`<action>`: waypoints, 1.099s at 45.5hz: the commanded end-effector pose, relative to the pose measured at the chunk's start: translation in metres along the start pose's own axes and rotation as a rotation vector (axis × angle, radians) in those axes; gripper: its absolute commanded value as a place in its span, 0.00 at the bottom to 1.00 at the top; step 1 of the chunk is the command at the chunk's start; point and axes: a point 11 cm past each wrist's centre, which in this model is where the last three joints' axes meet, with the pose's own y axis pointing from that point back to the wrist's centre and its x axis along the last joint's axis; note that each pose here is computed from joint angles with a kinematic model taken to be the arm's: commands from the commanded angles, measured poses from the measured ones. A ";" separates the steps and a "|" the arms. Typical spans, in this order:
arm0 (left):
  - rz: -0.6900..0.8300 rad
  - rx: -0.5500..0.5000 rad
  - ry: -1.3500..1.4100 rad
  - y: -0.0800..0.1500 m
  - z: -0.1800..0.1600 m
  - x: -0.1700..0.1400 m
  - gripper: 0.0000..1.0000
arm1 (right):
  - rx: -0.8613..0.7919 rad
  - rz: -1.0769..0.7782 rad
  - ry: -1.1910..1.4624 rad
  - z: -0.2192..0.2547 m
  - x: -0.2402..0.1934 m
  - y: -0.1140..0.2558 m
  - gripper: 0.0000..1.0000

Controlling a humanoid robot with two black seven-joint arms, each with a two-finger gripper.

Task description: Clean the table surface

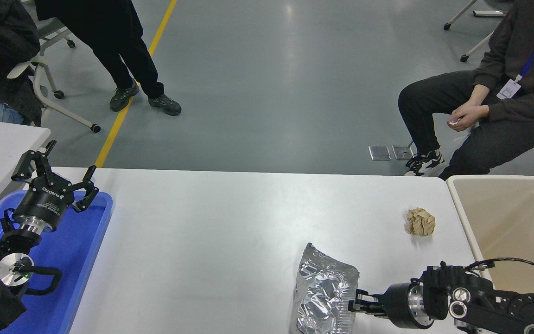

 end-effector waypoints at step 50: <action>0.000 0.000 0.000 0.000 0.000 0.000 1.00 | -0.009 0.168 0.087 -0.011 0.138 0.247 0.00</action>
